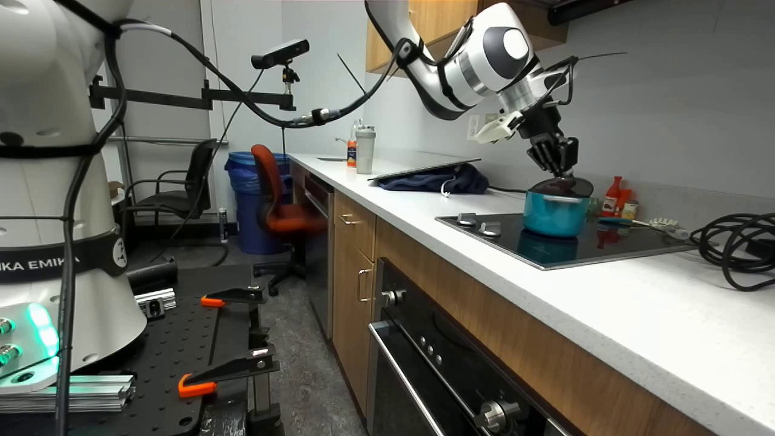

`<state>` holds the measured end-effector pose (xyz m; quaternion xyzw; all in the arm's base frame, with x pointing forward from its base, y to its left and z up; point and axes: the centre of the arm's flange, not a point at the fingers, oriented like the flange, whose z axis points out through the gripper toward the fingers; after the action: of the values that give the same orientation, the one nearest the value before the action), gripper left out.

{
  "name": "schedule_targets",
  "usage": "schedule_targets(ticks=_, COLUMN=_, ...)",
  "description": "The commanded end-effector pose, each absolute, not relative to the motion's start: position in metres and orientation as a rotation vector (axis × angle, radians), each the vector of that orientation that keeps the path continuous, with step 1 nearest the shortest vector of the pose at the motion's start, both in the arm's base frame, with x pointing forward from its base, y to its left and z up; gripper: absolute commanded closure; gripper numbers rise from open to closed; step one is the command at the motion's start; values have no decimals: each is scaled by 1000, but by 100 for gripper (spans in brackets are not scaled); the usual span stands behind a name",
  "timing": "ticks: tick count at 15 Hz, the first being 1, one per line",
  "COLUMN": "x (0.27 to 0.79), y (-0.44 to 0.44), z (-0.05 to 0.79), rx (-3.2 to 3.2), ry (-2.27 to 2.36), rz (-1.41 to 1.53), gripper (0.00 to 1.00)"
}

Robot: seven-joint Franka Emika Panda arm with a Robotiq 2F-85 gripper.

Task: Take the lid off the blue pot

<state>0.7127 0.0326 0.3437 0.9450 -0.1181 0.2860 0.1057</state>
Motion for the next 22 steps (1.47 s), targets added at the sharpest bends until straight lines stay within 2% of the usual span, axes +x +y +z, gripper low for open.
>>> schedule_targets(ticks=1, x=723, y=30, z=339, rx=2785, ry=-383, rz=843, gripper=99)
schedule_targets(ticks=9, x=721, y=26, z=341, rx=2782, ry=-384, rz=843, gripper=100)
schedule_targets(ticks=10, x=721, y=26, z=342, rx=2785, ry=-384, rz=841, gripper=94)
schedule_targets(ticks=11, x=720, y=26, z=342, rx=2789, ry=-382, rz=839, gripper=73)
schedule_targets(ticks=13, x=719, y=28, z=342, rx=2791, ry=-373, rz=840, gripper=68)
schedule_targets(ticks=14, x=719, y=28, z=343, rx=2792, ry=-369, rz=840, gripper=62)
schedule_targets(ticks=18, x=713, y=30, z=343, rx=2788, ry=-355, rz=838, gripper=32)
schedule_targets(ticks=19, x=713, y=30, z=343, rx=2789, ry=-354, rz=836, gripper=50)
schedule_targets(ticks=21, x=712, y=30, z=341, rx=2789, ry=-354, rz=833, gripper=34)
schedule_targets(ticks=22, x=712, y=30, z=341, rx=2789, ry=-354, rz=832, gripper=32)
